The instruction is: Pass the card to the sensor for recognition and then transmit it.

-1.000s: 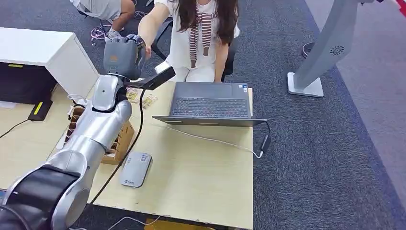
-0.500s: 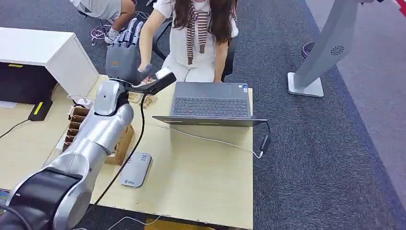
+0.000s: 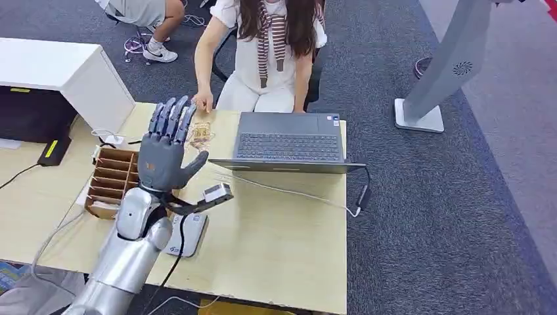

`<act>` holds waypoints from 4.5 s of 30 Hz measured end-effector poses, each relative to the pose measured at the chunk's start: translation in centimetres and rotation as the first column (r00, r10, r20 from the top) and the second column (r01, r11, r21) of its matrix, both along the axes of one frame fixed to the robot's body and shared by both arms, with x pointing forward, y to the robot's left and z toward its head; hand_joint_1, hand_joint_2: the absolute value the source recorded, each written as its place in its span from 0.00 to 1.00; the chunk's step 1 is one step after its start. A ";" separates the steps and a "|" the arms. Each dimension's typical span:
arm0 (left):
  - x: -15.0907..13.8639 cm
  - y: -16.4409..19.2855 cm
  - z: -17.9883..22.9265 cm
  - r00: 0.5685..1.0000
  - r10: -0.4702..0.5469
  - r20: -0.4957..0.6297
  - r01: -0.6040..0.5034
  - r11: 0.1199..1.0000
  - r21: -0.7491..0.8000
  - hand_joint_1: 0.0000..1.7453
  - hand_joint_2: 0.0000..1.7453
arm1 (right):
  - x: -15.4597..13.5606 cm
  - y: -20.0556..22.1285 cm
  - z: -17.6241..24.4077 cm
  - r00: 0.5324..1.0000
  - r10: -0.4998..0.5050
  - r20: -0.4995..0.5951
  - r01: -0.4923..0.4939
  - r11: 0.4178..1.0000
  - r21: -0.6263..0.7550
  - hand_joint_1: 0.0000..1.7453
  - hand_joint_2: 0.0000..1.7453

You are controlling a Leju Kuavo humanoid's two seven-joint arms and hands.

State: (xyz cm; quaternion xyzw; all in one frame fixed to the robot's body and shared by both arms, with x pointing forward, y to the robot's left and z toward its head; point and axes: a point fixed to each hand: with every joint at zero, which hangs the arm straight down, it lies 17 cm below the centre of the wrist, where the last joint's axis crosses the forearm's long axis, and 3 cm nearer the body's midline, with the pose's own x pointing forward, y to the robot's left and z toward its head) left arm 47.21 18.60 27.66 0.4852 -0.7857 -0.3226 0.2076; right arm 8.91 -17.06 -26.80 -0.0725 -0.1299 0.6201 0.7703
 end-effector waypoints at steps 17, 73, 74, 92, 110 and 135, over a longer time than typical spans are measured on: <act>-7.8 5.8 -6.0 0.996 0.067 -0.055 -0.068 0.998 -0.014 0.00 1.00 | -0.2 0.2 0.0 1.000 -0.023 0.007 0.022 1.000 0.017 0.00 0.00; -6.4 13.8 -14.2 0.922 0.283 -0.265 -0.291 0.957 0.011 0.00 1.00 | -0.2 0.0 -0.1 1.000 -0.004 -0.009 0.004 1.000 0.026 0.00 0.00; -6.6 14.2 -14.2 0.920 0.291 -0.264 -0.300 0.954 0.004 0.00 1.00 | -0.2 0.0 -0.1 1.000 -0.004 -0.009 0.004 1.000 0.026 0.00 0.00; -7.6 20.5 -15.2 0.832 0.463 -0.305 -0.490 0.872 -0.014 0.00 1.00 | -0.2 0.0 -0.1 1.000 0.014 -0.012 -0.014 1.000 0.026 0.00 0.00; -6.2 23.2 -16.8 0.777 0.524 -0.349 -0.547 0.837 0.038 0.00 1.00 | -0.1 0.1 0.0 1.000 0.021 -0.009 -0.021 0.999 0.030 0.00 0.00; -5.1 21.6 -18.3 0.781 0.501 -0.374 -0.496 0.860 0.117 0.00 1.00 | -0.2 0.2 0.0 0.999 0.035 -0.018 -0.034 0.999 0.036 0.00 0.00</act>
